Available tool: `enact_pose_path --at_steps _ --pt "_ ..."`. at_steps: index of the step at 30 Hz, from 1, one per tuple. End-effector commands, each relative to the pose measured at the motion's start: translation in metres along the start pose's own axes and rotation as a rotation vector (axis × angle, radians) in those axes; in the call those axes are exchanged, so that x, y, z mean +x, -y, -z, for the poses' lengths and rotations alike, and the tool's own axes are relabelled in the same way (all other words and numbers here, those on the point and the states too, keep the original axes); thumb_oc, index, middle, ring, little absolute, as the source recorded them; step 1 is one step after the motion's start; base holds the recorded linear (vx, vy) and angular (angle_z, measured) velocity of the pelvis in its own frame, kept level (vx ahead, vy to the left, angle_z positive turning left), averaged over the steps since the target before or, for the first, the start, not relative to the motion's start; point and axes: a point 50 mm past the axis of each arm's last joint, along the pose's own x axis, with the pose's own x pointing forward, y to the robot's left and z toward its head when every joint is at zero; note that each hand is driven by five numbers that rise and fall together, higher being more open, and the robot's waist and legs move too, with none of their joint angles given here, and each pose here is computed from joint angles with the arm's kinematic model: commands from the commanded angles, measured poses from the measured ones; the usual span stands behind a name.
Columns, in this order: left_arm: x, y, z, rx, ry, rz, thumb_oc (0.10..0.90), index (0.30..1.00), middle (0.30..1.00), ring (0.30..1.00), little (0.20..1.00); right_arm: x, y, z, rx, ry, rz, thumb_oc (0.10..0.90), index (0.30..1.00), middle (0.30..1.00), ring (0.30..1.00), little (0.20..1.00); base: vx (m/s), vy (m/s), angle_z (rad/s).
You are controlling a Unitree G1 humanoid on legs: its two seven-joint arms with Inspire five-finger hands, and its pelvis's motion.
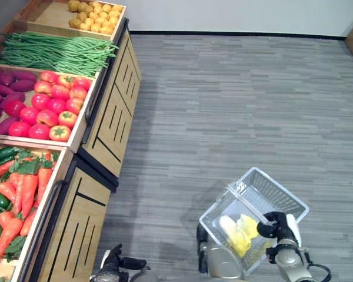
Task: Get the vegetables into the basket
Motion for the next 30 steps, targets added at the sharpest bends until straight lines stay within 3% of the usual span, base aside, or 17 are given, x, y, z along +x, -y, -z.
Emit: enact_pose_path --at_steps 1,14,30 --pt "-0.002 0.013 -0.001 -0.029 0.016 0.005 0.900 1.000 1.000 1.000 1.000 0.009 0.019 -0.044 0.096 0.215 0.100 0.400 0.300 0.300 0.300 0.300 0.13 -0.284 0.50" --pt "-0.001 0.012 -0.012 -0.024 0.054 -0.007 0.900 1.000 1.000 1.000 1.000 0.003 0.024 -0.028 0.093 0.184 0.137 0.400 0.300 0.300 0.300 0.300 0.18 -0.079 0.47" --pt "-0.002 -0.006 0.001 -0.093 0.018 -0.106 0.900 1.000 1.000 1.000 1.000 0.004 -0.003 -0.045 0.080 0.211 0.083 0.400 0.300 0.300 0.300 0.300 0.15 0.180 0.01"
